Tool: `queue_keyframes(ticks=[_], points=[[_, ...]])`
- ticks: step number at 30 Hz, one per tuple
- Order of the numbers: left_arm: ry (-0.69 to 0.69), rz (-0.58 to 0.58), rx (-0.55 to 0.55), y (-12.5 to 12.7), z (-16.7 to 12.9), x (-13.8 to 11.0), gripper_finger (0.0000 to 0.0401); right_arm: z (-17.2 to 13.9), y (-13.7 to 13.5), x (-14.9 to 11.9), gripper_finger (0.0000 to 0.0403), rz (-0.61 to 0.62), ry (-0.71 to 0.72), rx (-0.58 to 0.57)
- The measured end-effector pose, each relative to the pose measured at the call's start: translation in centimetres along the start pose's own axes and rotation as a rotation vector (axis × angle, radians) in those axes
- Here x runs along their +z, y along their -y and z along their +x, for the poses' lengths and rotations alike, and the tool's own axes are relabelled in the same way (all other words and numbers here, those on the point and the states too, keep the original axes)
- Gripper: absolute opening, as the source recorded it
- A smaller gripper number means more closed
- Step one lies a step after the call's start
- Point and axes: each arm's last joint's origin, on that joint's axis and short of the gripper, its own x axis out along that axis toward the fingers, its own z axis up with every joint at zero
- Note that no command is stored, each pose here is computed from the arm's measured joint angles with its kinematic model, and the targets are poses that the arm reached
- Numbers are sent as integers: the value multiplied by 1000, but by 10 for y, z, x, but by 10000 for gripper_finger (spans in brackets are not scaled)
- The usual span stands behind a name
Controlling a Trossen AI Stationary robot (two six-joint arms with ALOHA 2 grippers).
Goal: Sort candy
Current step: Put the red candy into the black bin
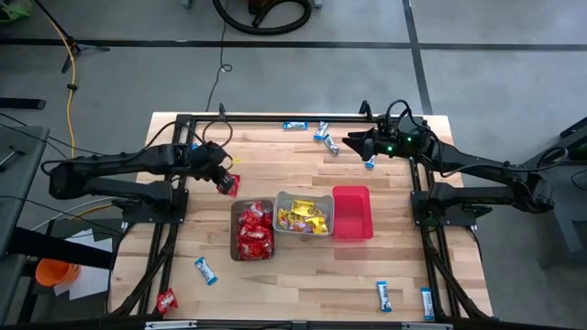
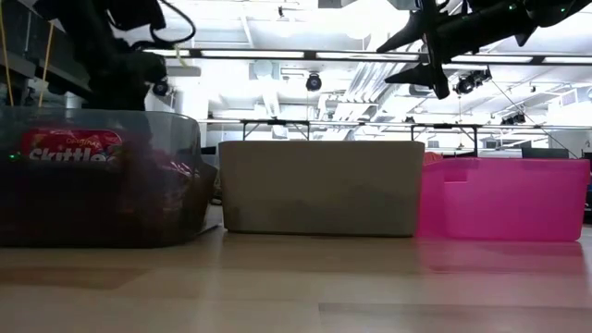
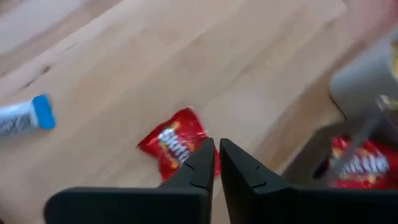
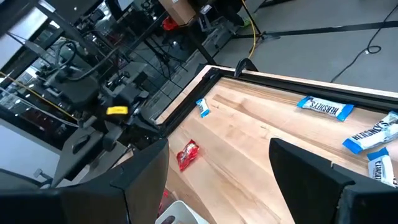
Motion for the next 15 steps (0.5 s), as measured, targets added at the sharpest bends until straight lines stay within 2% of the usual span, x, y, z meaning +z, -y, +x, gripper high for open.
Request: queue_keyframes(ticks=[4,9,15], points=[[-13,-102,33,-5,4,3,55,0,0,0,273,0,0,-5],[-50,-185,82,-5,14,4,132,0,1,-2,273,2,-14,-16],[-112,-258,123,-2,28,4,219,-1,6,-9,273,9,-96,-57]])
